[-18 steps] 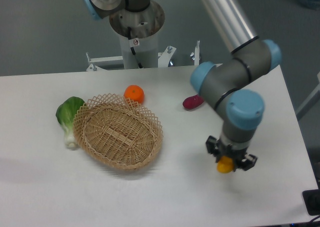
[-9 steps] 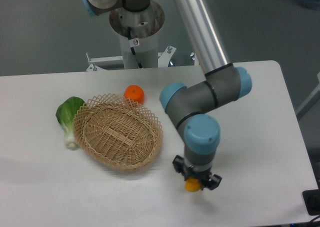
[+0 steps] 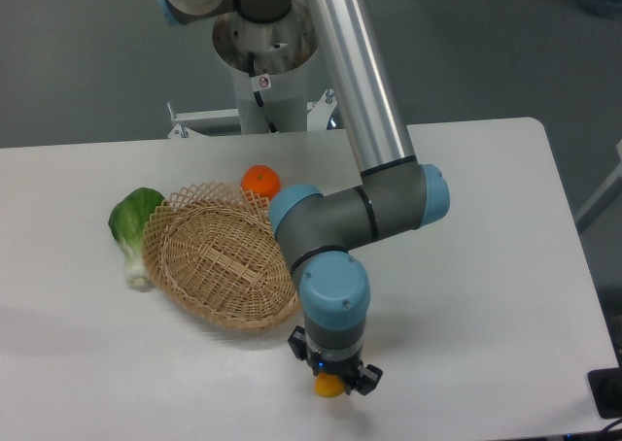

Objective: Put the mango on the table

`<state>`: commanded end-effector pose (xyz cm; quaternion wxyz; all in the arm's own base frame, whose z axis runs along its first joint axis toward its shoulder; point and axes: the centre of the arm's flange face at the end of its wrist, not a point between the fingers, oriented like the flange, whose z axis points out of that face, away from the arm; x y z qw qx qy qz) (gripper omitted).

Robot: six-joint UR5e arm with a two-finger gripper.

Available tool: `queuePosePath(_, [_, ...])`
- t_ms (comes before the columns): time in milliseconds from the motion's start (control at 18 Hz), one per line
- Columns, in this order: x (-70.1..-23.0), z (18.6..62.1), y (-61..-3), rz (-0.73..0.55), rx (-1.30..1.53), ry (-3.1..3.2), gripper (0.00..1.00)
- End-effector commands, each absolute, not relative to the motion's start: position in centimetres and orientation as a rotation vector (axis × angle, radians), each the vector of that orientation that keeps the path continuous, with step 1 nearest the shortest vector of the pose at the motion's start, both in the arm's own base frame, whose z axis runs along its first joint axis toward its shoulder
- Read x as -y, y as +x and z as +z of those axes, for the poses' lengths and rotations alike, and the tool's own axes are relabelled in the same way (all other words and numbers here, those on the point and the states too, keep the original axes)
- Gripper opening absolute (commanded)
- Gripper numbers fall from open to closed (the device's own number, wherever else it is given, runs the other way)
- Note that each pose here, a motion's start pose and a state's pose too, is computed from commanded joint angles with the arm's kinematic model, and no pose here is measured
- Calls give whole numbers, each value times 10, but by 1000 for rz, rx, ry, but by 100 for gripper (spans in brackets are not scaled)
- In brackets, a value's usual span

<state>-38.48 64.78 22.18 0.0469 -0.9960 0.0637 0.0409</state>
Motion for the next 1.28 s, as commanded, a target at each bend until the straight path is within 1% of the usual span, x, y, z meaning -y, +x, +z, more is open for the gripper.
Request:
queuePosePath(278, [-648,229,-385,136,-194,-3031,100])
queuePosePath(389, [-648,239,-385,152,-196,-3019,100])
queuePosePath(556, [-644,254,-396,209,-195,-3004,100])
queuePosePath(778, [-615,284,-433,262,-179,-2989,100])
queuePosePath(1000, [-571,307,-480,302,-205,-2988,100])
queuePosePath(1111, [-551,314,-501,302,-213,-2999,100])
queuePosePath(1278, [-536,327,-519,259,-266,-3029,100])
